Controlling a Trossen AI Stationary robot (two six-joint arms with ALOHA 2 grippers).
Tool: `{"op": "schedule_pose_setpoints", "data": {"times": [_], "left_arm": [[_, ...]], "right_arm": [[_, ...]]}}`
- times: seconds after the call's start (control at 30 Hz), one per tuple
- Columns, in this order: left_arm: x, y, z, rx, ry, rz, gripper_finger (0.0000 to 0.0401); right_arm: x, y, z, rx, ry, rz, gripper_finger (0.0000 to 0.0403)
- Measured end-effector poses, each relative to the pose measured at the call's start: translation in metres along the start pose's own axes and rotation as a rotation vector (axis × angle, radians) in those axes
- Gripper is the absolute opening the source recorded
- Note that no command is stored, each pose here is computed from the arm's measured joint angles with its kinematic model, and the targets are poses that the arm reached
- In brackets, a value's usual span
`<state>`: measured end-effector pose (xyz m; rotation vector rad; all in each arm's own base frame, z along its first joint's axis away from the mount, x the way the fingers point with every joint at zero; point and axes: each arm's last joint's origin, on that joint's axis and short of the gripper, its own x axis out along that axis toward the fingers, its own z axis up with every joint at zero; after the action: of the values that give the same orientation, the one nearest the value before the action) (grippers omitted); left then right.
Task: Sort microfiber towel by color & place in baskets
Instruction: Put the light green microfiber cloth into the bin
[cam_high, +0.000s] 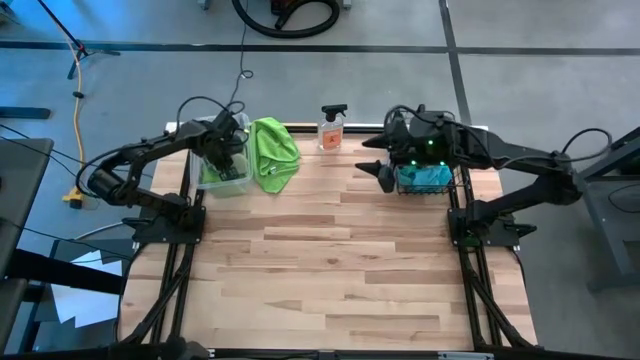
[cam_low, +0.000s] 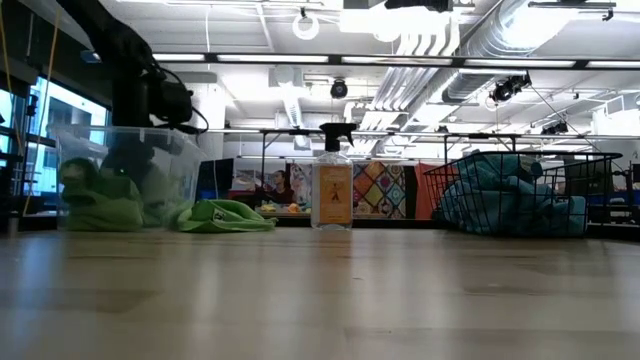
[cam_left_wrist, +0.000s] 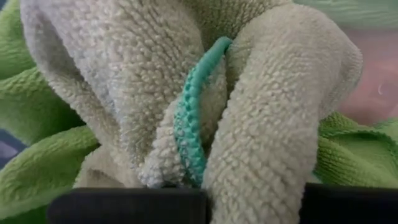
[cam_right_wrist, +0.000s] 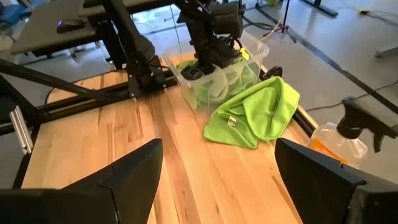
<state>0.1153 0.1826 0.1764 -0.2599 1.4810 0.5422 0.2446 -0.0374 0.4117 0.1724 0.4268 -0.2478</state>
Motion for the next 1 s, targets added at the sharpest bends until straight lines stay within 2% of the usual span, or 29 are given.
{"op": "schedule_pose_setpoints", "data": {"times": [0.2,0.5,0.8,1.0], "left_arm": [[0.004,-0.001,-0.001,0.05,-0.014,0.0,0.0018],[-0.009,0.004,0.006,0.037,-0.013,0.004,0.0099],[-0.038,0.011,0.012,-0.088,0.036,-0.018,0.0195],[-0.065,0.017,0.018,-0.168,0.035,-0.014,0.0224]], "right_arm": [[0.006,0.0,-0.001,-0.002,0.011,0.002,0.0307],[0.006,0.0,-0.001,-0.003,0.016,0.002,0.0307],[0.006,0.0,-0.001,-0.012,0.016,0.003,0.0307],[0.006,0.0,-0.001,-0.039,0.016,0.004,0.0307]]}}
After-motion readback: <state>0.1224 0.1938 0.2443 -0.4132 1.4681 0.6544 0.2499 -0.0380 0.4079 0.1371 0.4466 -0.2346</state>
